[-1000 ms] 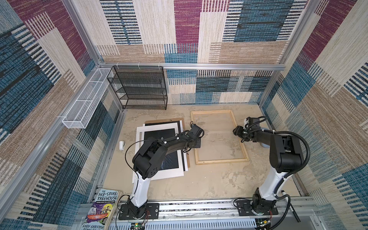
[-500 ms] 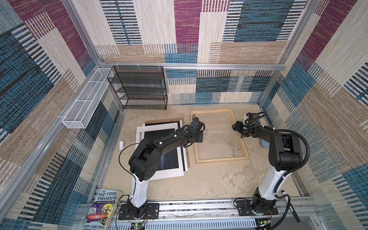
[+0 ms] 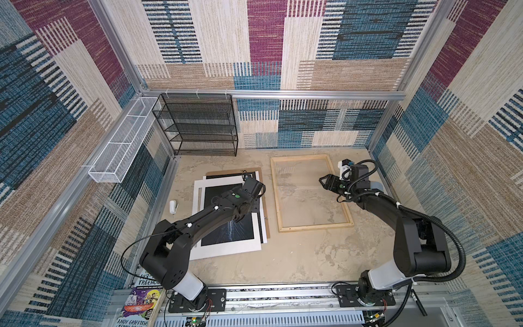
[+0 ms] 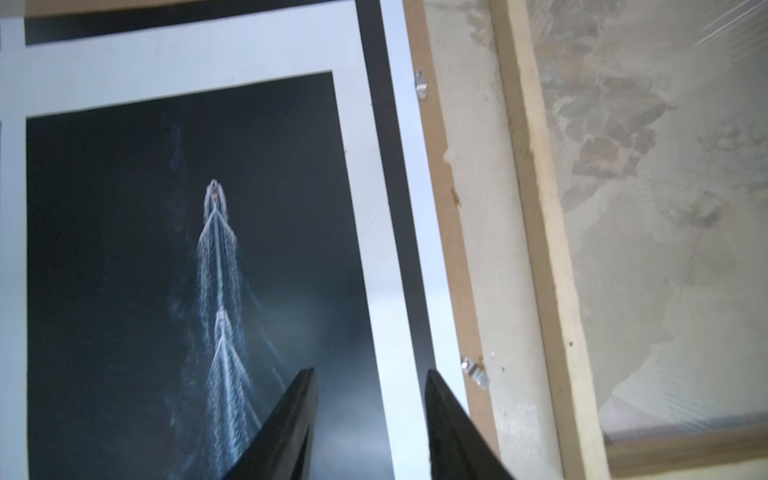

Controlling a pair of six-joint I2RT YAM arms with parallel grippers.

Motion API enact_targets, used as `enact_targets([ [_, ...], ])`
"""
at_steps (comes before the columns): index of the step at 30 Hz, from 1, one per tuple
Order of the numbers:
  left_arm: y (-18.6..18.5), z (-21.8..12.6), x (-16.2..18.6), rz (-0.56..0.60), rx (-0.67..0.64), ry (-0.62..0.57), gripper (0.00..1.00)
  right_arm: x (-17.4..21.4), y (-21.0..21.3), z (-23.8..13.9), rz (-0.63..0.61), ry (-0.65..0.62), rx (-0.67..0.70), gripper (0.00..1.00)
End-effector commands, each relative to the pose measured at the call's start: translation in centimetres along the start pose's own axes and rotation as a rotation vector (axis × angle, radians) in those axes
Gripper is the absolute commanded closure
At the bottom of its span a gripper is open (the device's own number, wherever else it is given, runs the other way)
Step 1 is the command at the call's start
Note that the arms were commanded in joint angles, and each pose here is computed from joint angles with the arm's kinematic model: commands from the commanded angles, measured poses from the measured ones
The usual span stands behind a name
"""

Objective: Put the photo into the frame

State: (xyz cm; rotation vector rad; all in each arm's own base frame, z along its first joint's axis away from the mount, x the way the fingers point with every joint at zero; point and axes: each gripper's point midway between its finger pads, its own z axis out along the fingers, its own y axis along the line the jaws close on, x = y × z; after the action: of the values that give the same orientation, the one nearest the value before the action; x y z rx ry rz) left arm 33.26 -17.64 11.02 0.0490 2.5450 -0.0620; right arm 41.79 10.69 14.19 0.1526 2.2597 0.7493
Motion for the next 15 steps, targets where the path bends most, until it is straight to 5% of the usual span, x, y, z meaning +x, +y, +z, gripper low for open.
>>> enact_targets([
  [1,1.5,-0.6,2.3,-0.057,0.002,0.036,0.54,2.0,5.0,0.3,-0.018,0.047,-0.151,0.28],
  [15,3.5,-2.8,11.5,-0.277,0.132,0.17,0.56,19.2,16.8,-2.5,0.047,0.43,-0.437,0.29],
])
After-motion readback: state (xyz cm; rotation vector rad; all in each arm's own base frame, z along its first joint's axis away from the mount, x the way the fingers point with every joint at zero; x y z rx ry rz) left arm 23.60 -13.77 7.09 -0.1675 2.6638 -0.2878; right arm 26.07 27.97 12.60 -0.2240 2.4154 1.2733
